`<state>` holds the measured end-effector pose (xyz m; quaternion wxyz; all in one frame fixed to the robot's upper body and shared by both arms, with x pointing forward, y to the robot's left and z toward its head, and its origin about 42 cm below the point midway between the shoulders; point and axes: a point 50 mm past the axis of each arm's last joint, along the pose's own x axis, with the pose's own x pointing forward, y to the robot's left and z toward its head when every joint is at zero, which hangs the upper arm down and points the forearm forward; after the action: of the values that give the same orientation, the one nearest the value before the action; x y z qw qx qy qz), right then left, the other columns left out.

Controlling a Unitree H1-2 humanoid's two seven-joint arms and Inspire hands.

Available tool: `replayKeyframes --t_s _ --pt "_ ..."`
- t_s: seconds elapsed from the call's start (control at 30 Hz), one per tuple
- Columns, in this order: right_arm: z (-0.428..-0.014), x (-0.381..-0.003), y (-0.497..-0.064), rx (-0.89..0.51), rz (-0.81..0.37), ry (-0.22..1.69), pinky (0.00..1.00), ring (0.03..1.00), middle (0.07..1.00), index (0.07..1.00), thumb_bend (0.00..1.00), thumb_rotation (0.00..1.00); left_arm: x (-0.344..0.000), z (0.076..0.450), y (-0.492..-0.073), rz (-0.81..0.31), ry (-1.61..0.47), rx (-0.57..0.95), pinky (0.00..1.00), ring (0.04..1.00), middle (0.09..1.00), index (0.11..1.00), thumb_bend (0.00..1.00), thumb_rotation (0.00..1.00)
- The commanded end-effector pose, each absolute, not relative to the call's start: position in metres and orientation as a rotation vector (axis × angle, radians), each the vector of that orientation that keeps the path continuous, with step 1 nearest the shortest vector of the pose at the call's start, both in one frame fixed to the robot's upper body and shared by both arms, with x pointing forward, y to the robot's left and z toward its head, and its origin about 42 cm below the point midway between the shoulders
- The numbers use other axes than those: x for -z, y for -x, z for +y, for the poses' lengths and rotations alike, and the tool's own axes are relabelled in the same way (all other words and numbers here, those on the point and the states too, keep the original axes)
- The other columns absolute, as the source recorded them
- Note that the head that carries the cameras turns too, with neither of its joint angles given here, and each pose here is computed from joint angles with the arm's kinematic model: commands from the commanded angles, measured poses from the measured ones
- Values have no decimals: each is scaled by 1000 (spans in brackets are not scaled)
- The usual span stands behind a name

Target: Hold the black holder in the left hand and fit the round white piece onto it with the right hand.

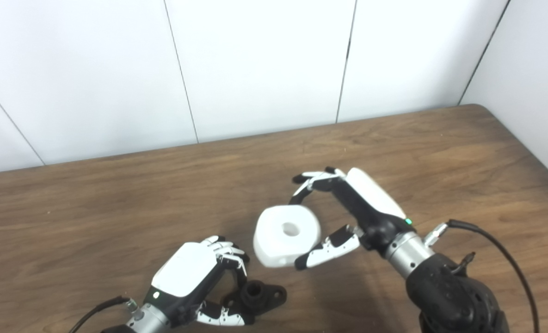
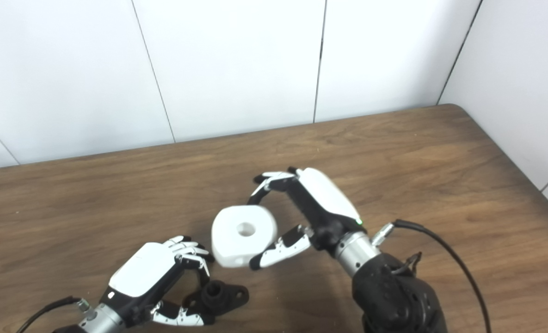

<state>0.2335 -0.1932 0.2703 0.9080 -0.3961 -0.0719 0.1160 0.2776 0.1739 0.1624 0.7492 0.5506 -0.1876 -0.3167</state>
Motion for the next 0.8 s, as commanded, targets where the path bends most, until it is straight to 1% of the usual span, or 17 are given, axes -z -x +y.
replayKeyframes --t_s 0.0,0.23,0.5,0.77 --pt "-187 -283 -226 -230 -225 805 1000 886 827 480 526 141 -160 173 -274 -389 -1241 716 924 839 768 488 521 50" --pt "-177 -280 -220 -290 -222 782 1000 890 833 480 525 140 -160 171 -276 -387 -1233 706 930 842 766 487 521 50" --pt "-172 -278 -218 -315 -217 768 994 886 831 480 525 138 -160 170 -278 -388 -1218 699 934 844 767 487 521 48" --pt "-175 -276 -219 -324 -217 775 977 881 825 480 526 137 -159 168 -279 -359 -1174 691 942 848 766 486 521 48"
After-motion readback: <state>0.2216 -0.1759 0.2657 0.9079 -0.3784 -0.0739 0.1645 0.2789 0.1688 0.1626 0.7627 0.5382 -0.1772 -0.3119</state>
